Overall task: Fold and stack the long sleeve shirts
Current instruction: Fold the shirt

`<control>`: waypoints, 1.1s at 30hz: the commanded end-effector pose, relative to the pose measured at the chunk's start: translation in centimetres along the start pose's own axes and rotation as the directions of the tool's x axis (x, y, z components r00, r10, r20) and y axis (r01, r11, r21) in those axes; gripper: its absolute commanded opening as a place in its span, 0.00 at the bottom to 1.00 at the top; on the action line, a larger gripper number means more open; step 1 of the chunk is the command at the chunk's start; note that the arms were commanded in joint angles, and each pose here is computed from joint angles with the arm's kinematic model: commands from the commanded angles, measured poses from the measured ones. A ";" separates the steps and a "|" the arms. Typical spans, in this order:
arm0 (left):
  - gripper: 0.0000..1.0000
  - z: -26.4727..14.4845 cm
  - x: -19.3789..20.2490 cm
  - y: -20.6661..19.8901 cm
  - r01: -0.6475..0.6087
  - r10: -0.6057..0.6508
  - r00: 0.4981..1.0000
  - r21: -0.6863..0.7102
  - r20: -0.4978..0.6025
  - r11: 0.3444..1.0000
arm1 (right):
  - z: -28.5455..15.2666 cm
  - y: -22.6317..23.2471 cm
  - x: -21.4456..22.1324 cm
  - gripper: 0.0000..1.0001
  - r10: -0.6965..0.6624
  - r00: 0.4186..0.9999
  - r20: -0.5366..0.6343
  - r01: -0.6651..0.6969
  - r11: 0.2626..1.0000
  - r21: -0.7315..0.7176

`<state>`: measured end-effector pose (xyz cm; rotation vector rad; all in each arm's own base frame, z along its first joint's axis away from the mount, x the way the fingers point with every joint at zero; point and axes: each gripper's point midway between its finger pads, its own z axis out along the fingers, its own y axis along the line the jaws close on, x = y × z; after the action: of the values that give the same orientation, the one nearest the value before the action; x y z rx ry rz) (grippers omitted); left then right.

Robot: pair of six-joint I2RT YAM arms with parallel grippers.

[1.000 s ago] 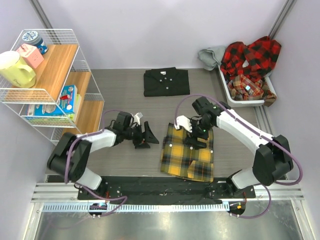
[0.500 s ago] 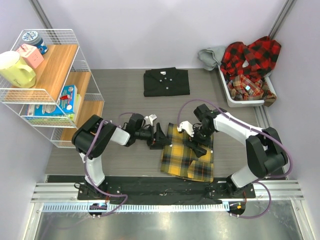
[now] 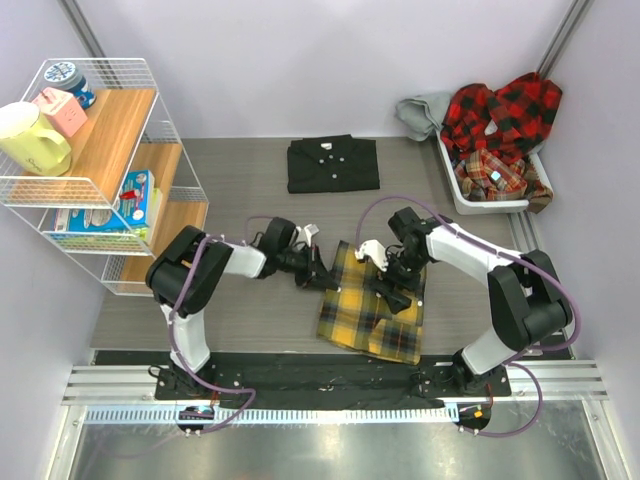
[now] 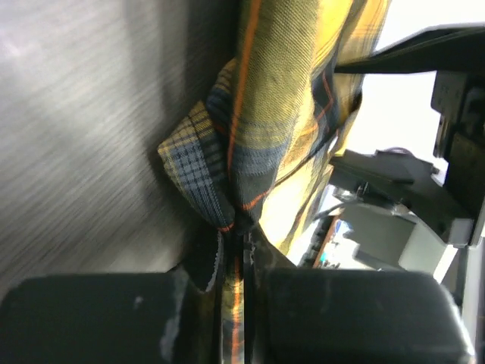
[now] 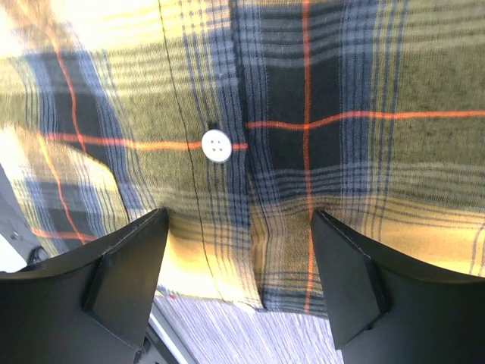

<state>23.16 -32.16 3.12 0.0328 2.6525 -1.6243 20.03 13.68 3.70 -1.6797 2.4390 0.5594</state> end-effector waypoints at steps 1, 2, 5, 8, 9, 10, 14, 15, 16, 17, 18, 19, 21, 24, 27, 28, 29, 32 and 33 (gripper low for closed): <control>0.00 -4.5 -1.7 0.4 -0.138 0.125 0.990 -0.234 -0.068 0.962 | -1.3 -1.1 -1.8 0.82 0.079 0.993 0.089 -0.083 0.996 0.043; 0.00 -5.6 -1.5 0.8 -0.162 0.136 0.985 -0.287 -0.110 0.944 | -1.8 -1.8 -1.8 0.83 0.123 0.985 0.117 -0.130 0.990 0.052; 0.00 -9.3 -3.3 0.7 -0.253 0.201 0.965 -0.416 -0.167 0.873 | -3.5 -3.4 -2.1 0.84 0.259 0.941 0.217 -0.274 0.961 0.039; 0.00 -12.7 -5.4 0.2 -0.406 0.309 0.913 -0.529 -0.266 0.745 | -5.1 -4.1 -2.9 0.85 0.360 0.881 0.308 -0.373 0.928 -0.019; 0.00 -13.5 -5.9 0.0 -0.442 0.332 0.897 -0.550 -0.293 0.708 | -5.7 -4.8 -2.5 0.85 0.405 0.850 0.336 -0.419 0.907 -0.034; 0.00 -14.8 -8.7 -1.8 -0.489 0.415 0.869 -0.597 -0.270 0.636 | -6.2 -4.8 -3.0 0.85 0.434 0.824 0.364 -0.441 0.895 -0.070; 0.00 -20.4 -15.0 -7.1 -0.666 0.633 0.671 -0.690 -0.386 0.284 | -8.0 -5.5 -3.4 0.86 0.547 0.712 0.439 -0.526 0.831 -0.181; 0.00 -21.2 -16.3 -8.5 -0.678 0.672 0.627 -0.701 -0.394 0.222 | -8.2 -5.6 -3.4 0.86 0.567 0.690 0.450 -0.539 0.817 -0.204; 0.00 -23.3 -18.3 -10.1 -0.656 0.704 0.576 -0.749 -0.416 0.094 | -8.4 -5.5 -3.5 0.86 0.585 0.670 0.457 -0.547 0.805 -0.230; 0.00 -24.3 -19.0 -10.8 -0.651 0.720 0.537 -0.758 -0.439 0.024 | -8.8 -5.5 -3.5 0.86 0.614 0.636 0.468 -0.560 0.784 -0.267; 0.00 -25.2 -20.7 -12.0 -0.647 0.750 0.457 -0.758 -0.477 -0.088 | -9.0 -5.7 -3.5 0.86 0.627 0.618 0.474 -0.568 0.773 -0.282; 0.00 -25.2 -21.0 -13.2 -0.643 0.759 0.413 -0.751 -0.504 -0.149 | -8.8 -5.5 -3.4 0.86 0.638 0.610 0.471 -0.572 0.765 -0.296; 0.00 -25.9 -21.3 -15.0 -0.614 0.748 0.347 -0.740 -0.566 -0.275 | -8.9 -5.4 -3.4 0.86 0.652 0.593 0.473 -0.578 0.754 -0.314; 0.00 -22.9 -18.6 -14.6 -0.668 0.712 0.297 -0.671 -0.637 -0.321 | -8.8 -5.3 -2.9 0.86 0.677 0.567 0.470 -0.595 0.731 -0.335; 0.00 -17.9 -13.9 -10.2 -0.762 0.641 0.273 -0.568 -0.717 -0.310 | -8.5 -5.4 -2.2 0.86 0.704 0.542 0.459 -0.615 0.705 -0.354; 0.00 -15.1 -12.1 -9.4 -0.782 0.644 0.258 -0.547 -0.720 -0.298 | -8.6 -5.6 -2.0 0.86 0.711 0.531 0.461 -0.621 0.697 -0.359; 0.00 -13.8 -10.7 -7.8 -0.808 0.619 0.261 -0.519 -0.741 -0.280 | -8.6 -5.7 -1.8 0.86 0.716 0.525 0.461 -0.625 0.691 -0.362; 0.00 -8.5 -5.0 -2.1 -0.871 0.547 0.385 -0.489 -0.743 -0.052 | -8.4 -5.9 -1.5 0.86 0.741 0.500 0.448 -0.642 0.665 -0.382; 0.00 -6.3 -3.1 -0.2 -0.893 0.507 0.402 -0.449 -0.762 0.033 | -8.3 -5.8 -1.4 0.86 0.747 0.496 0.443 -0.647 0.658 -0.386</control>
<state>31.06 -24.16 12.57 1.6028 2.2108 0.3449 26.54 9.91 9.76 -0.3292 2.5471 1.1421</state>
